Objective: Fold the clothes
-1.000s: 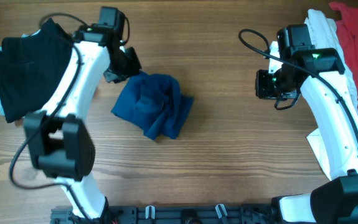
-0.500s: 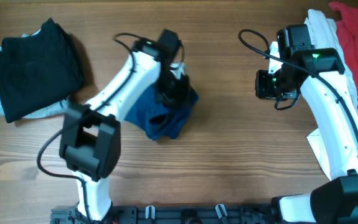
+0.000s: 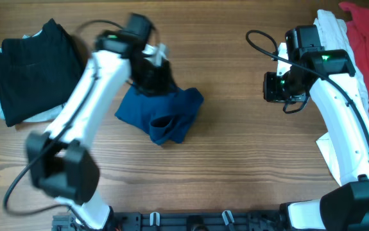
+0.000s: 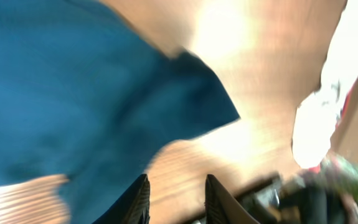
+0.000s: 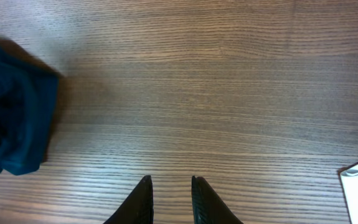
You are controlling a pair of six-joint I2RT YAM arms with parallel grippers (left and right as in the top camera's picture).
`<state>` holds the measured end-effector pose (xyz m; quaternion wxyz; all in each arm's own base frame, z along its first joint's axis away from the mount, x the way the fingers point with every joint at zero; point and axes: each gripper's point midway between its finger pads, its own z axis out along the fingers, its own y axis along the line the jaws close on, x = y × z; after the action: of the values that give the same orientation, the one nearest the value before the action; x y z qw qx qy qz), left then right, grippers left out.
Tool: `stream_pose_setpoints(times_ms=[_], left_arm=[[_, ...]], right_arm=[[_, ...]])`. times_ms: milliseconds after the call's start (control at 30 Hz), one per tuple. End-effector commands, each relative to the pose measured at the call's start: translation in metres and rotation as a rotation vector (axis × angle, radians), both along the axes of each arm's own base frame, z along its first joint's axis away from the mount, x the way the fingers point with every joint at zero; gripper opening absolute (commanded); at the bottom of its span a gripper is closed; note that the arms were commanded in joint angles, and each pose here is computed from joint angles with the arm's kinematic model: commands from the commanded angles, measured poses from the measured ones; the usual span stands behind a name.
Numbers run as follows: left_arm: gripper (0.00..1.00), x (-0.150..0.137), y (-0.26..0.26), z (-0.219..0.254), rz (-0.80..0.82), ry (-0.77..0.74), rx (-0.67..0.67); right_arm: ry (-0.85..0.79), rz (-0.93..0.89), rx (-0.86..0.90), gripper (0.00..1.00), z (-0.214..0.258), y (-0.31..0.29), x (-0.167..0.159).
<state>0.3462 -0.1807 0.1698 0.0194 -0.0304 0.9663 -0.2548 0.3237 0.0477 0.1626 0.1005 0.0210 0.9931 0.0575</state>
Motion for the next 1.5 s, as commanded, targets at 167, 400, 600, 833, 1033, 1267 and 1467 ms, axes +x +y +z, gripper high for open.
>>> stream_pose_setpoints(times_ms=[167, 400, 600, 833, 1033, 1267, 1467], left_arm=[[0.25, 0.002, 0.054, -0.02, 0.176, 0.045, 0.195], [0.25, -0.034, 0.025, -0.078, 0.158, 0.214, 0.145], [0.25, -0.072, -0.042, -0.106, 0.02, 0.224, 0.08], [0.26, -0.105, -0.091, -0.119, -0.133, 0.151, 0.125], [0.26, -0.069, -0.074, -0.07, -0.078, 0.002, 0.117], [0.27, -0.003, -0.035, 0.006, 0.083, -0.301, 0.071], [0.27, 0.013, -0.034, -0.039, 0.093, -0.242, 0.144]], right_arm=[[-0.014, 0.02, 0.014, 0.21, 0.004, 0.003, 0.002], [-0.014, 0.02, 0.014, 0.21, 0.004, 0.003, 0.001], [-0.013, 0.019, 0.014, 0.2, 0.004, 0.003, 0.001], [-0.006, 0.02, 0.013, 0.21, 0.004, 0.003, 0.0], [-0.003, 0.024, 0.011, 0.21, 0.004, 0.002, -0.001], [-0.006, 0.023, 0.012, 0.21, 0.004, 0.003, 0.0], [-0.004, 0.022, 0.012, 0.21, 0.004, 0.002, -0.001]])
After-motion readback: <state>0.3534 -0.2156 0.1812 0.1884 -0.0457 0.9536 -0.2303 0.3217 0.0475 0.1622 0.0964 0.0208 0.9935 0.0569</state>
